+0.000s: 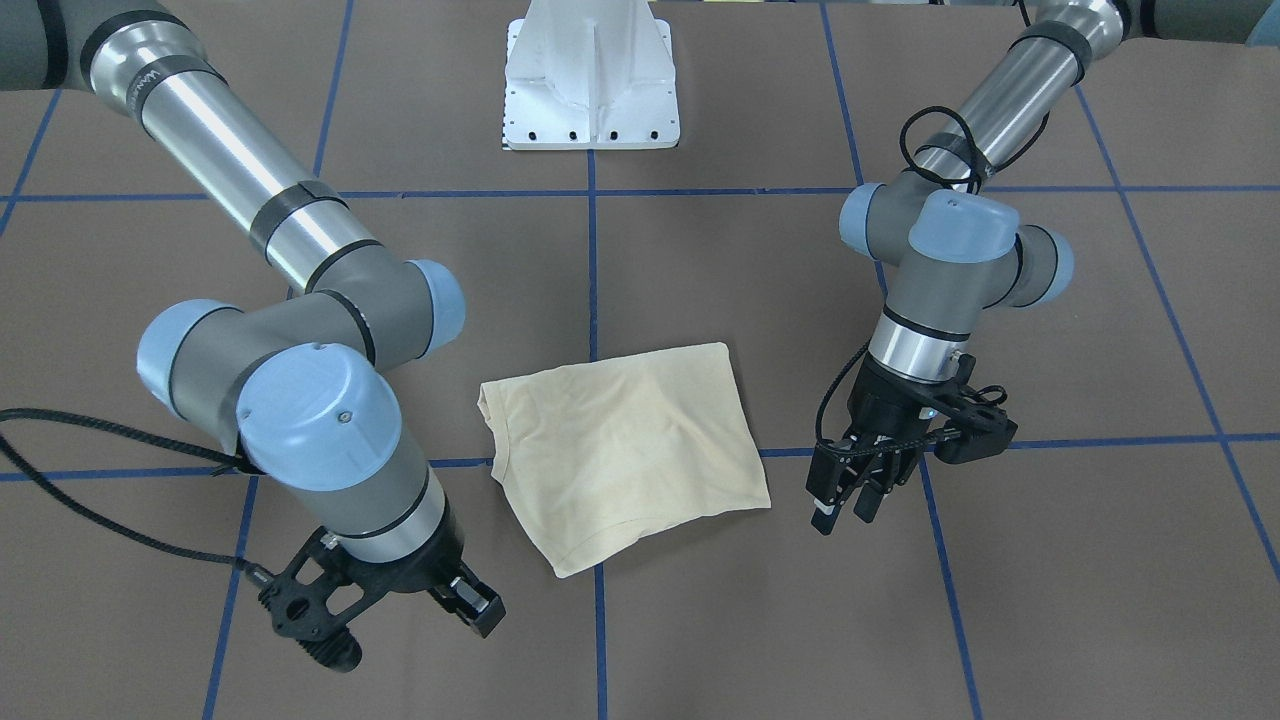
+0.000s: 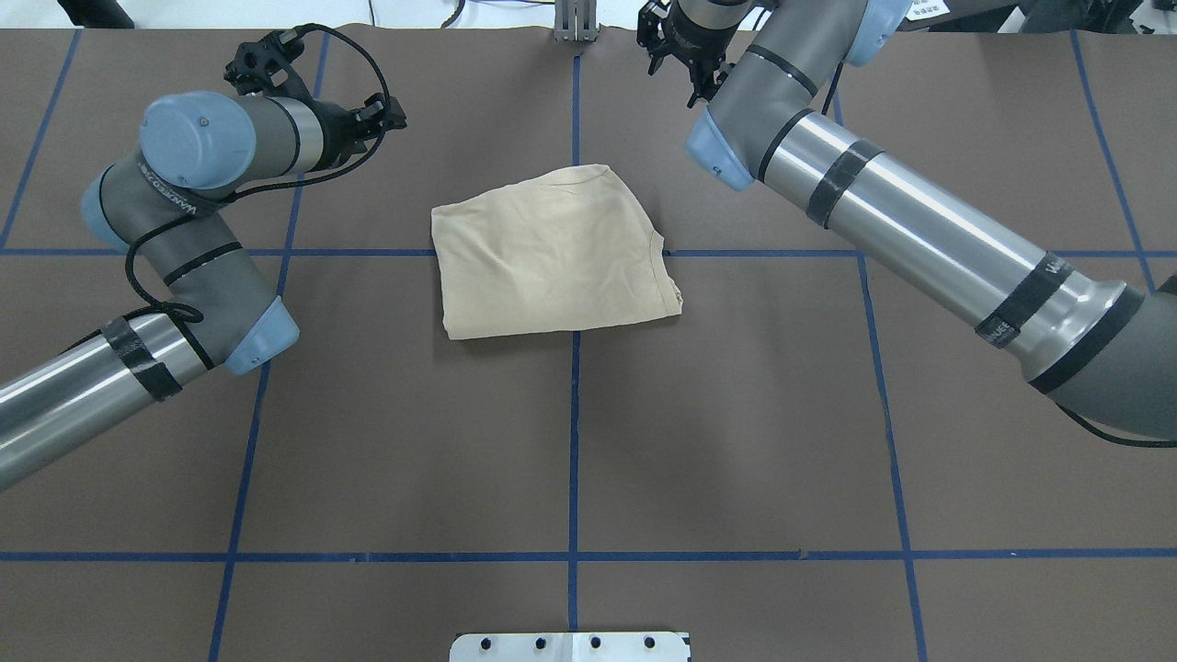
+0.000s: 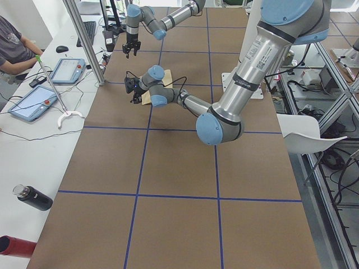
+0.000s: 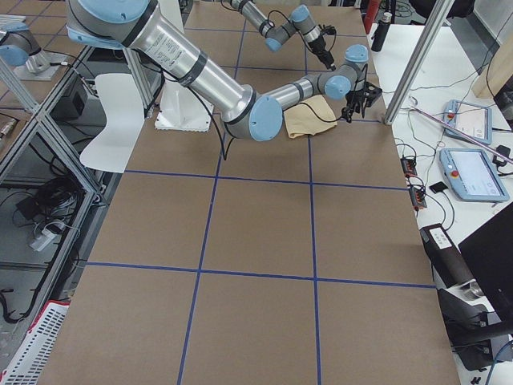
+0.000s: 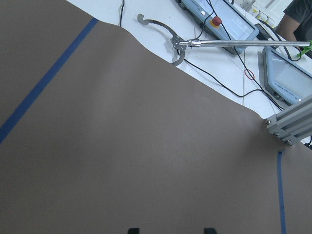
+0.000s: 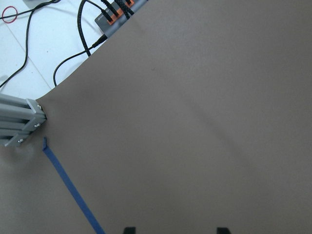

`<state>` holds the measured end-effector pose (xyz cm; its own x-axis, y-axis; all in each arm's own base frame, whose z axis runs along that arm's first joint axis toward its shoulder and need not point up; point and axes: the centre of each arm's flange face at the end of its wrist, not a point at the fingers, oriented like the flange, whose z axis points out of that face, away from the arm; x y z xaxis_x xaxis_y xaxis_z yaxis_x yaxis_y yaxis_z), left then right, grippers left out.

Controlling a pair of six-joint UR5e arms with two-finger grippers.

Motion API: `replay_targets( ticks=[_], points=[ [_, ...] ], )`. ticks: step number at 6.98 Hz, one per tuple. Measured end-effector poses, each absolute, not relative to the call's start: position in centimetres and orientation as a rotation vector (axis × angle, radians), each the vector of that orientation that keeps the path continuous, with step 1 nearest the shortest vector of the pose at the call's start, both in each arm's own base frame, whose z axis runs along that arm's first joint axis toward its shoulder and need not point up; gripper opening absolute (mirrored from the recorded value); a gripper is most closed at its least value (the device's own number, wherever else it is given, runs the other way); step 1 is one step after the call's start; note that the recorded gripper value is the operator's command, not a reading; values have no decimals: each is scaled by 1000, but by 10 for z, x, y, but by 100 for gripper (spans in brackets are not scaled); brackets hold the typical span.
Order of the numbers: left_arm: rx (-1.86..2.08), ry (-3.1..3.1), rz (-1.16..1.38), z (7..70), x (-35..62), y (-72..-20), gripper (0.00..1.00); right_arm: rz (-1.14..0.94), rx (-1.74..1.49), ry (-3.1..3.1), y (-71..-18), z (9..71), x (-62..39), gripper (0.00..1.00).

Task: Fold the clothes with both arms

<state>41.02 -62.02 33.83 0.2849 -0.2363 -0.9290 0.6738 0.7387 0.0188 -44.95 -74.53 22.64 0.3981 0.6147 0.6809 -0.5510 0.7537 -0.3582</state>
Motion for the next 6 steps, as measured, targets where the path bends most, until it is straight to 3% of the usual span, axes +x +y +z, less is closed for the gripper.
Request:
replay_targets(
  ticks=[2,6],
  points=[
    [474,1115,-538,341,387,-630,73,673,-41,-890,-747,256,-414,100],
    [604,1002,-92,407,247,-607,73,346,63,-831,-721,413,-219,100]
  ],
)
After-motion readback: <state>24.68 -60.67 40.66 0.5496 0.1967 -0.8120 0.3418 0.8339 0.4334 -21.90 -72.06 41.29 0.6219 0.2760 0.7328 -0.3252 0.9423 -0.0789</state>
